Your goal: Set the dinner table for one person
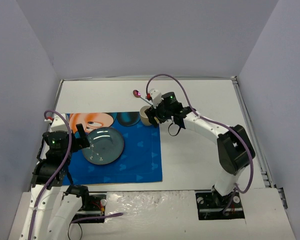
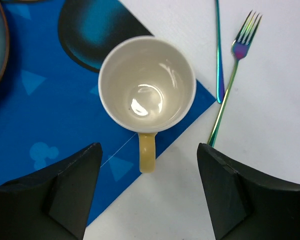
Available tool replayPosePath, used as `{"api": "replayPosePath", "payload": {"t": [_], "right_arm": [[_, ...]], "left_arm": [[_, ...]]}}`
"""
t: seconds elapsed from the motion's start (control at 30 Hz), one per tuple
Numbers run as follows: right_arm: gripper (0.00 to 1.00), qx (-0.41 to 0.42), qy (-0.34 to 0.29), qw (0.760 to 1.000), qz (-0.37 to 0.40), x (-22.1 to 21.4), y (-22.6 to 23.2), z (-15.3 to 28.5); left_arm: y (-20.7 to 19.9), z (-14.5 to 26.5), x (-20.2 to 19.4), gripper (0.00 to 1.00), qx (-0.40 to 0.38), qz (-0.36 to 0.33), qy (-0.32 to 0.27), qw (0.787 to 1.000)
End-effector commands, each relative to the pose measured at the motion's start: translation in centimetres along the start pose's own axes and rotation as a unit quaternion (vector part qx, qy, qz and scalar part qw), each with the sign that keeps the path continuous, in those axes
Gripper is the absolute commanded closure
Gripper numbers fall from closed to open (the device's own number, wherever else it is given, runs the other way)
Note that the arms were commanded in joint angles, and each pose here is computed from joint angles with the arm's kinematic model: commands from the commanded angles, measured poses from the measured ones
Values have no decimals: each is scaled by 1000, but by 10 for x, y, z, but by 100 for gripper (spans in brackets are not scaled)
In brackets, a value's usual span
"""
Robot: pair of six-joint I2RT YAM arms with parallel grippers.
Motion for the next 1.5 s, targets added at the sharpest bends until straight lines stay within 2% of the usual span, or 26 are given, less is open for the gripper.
{"api": "replayPosePath", "payload": {"t": [0.0,0.13,0.4,0.67,1.0,1.2,1.47], "right_arm": [[21,-45,-129,989,-48,94,-43,58],[19,-90,-144,981,-91,104,-94,69],[15,-132,-98,983,-81,82,-140,19],[29,-121,-57,989,-57,51,-148,-40],[53,-97,-26,995,-27,13,-136,-106],[58,-90,-20,995,-25,3,-127,-131],[62,-101,-9,994,-31,-10,-128,-143]], "left_arm": [[-5,-2,18,3,-10,3,-32,999],[-6,-3,18,3,-10,3,-32,999],[-4,-4,17,3,-5,2,-27,1000],[-3,-8,15,3,0,0,-20,1000],[-2,-12,13,3,7,-2,-10,1000],[-2,-13,12,3,9,-2,-7,1000],[-3,-12,12,3,5,-2,-8,1000]]}}
Point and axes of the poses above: each gripper's point midway between its finger pads, its own z axis back along the fingers, its own y axis along the line the jaws close on, x = y × z, the point moved 1 cm from there along z, back along the fingers, and after that the axes turned 7 degrees about z, right-handed, at the moved point
